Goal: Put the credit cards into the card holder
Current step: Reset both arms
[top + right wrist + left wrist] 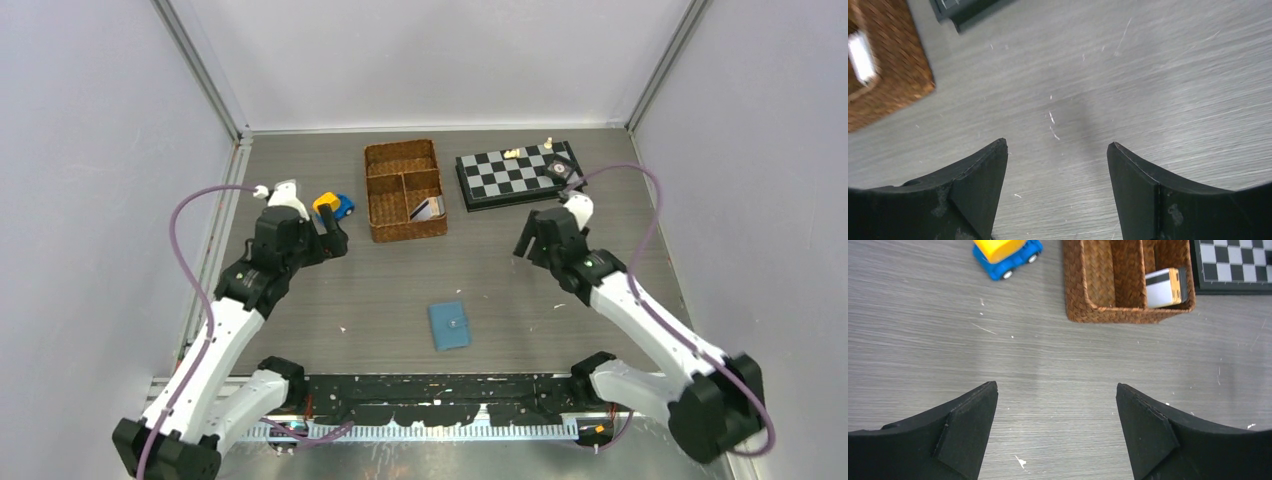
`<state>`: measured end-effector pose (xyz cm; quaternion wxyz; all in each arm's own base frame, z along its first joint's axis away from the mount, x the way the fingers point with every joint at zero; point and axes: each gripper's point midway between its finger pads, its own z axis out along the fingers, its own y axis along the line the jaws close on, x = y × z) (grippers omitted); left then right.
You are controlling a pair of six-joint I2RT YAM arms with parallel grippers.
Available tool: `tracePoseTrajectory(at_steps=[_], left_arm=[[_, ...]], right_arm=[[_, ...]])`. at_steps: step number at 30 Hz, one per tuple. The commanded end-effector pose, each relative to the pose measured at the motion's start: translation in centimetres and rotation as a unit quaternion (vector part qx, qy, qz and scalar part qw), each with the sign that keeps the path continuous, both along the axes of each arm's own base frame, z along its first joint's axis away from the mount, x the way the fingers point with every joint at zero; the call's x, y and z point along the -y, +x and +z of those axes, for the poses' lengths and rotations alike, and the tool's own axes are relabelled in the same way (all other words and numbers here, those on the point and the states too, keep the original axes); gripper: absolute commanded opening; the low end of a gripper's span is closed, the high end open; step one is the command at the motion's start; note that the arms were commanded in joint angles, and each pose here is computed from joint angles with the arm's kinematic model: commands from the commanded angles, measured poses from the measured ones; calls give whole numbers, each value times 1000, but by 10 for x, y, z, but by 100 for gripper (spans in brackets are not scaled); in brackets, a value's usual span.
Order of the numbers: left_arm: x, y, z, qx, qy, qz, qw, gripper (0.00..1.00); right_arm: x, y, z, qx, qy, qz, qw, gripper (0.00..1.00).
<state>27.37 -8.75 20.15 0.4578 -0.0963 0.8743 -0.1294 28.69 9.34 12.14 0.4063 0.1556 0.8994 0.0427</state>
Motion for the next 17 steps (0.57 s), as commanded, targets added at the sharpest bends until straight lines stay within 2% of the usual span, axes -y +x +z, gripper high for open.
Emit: tracePoseTrajectory(at_steps=[1, 3, 8, 17], left_arm=[[-19, -12, 31, 41, 34, 10, 999, 92], [-18, -15, 39, 63, 31, 1, 998, 95], [-14, -20, 50, 95, 21, -20, 995, 96], [-15, -22, 48, 91, 32, -26, 995, 99]], right_arm=[[27, 4, 54, 120, -16, -16, 993, 79], [36, 2, 67, 155, -30, -18, 987, 79], [48, -4, 79, 194, -47, -25, 980, 79], [51, -5, 84, 204, -48, -28, 977, 79]])
